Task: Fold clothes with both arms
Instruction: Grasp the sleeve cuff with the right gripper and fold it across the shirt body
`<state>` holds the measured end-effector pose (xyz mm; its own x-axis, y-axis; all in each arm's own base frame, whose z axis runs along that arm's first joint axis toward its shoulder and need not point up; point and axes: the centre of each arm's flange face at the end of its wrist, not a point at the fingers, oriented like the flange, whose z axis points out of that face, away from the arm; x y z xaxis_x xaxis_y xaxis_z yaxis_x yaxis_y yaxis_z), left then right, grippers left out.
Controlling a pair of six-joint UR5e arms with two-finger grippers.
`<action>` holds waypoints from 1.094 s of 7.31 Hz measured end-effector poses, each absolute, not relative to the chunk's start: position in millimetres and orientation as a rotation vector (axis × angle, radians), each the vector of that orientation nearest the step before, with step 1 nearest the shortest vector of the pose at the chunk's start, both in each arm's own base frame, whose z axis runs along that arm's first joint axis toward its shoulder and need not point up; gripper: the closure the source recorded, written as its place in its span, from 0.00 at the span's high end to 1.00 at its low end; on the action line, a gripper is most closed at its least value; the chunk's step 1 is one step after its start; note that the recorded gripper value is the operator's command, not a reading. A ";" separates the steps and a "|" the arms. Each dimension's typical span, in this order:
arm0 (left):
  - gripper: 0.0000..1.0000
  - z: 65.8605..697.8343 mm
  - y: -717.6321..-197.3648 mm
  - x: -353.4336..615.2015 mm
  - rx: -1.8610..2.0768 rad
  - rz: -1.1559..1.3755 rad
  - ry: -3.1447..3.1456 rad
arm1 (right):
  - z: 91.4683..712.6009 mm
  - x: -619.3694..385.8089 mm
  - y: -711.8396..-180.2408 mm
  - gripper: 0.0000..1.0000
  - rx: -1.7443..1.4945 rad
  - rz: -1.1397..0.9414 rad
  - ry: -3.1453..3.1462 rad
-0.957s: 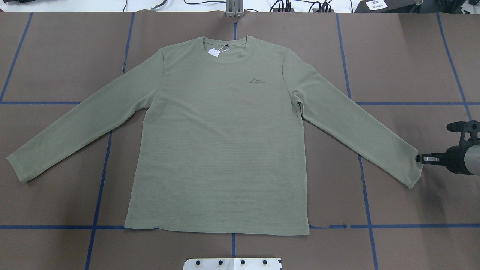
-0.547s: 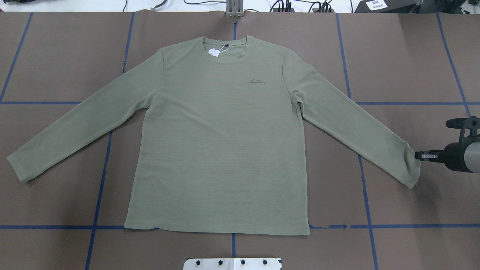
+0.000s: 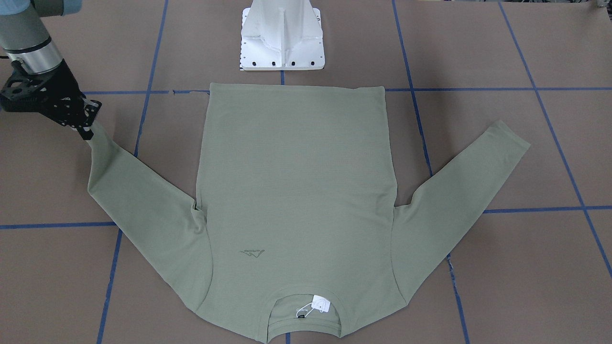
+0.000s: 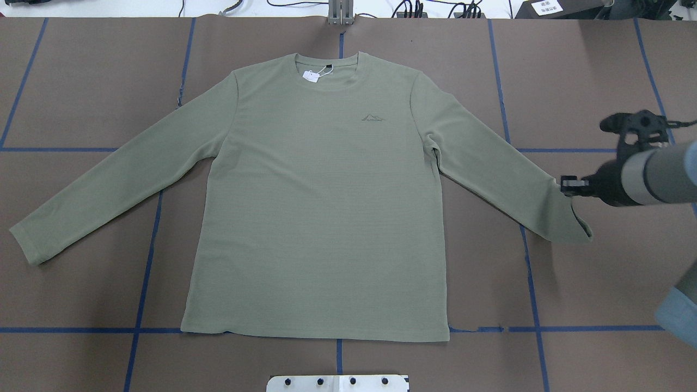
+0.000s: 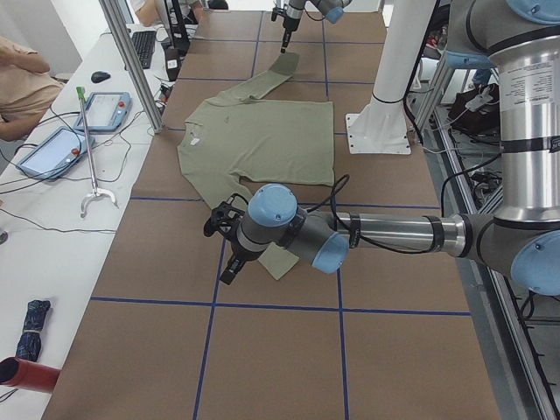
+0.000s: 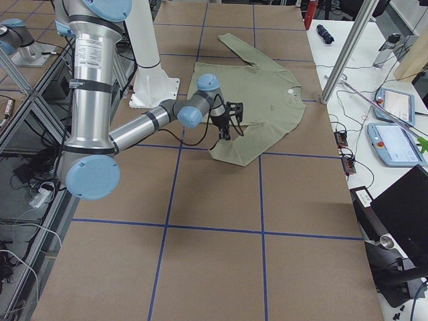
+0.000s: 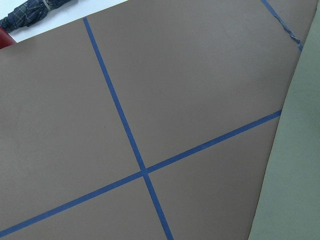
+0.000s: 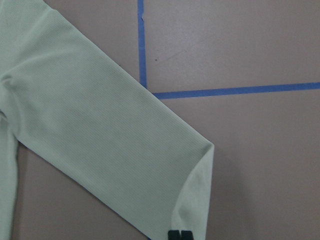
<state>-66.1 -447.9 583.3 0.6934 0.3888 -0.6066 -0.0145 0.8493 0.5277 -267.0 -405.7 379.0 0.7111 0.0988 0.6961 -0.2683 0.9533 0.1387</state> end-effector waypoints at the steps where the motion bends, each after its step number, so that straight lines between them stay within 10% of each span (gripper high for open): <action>1: 1.00 583.4 -447.8 -66.1 0.519 0.237 0.779 | 312.0 -298.2 -432.5 0.00 0.208 0.257 -0.710; 8: 1.00 591.5 -447.5 -65.7 0.501 0.230 0.781 | -15.1 -542.8 -592.3 0.00 0.320 0.453 -0.667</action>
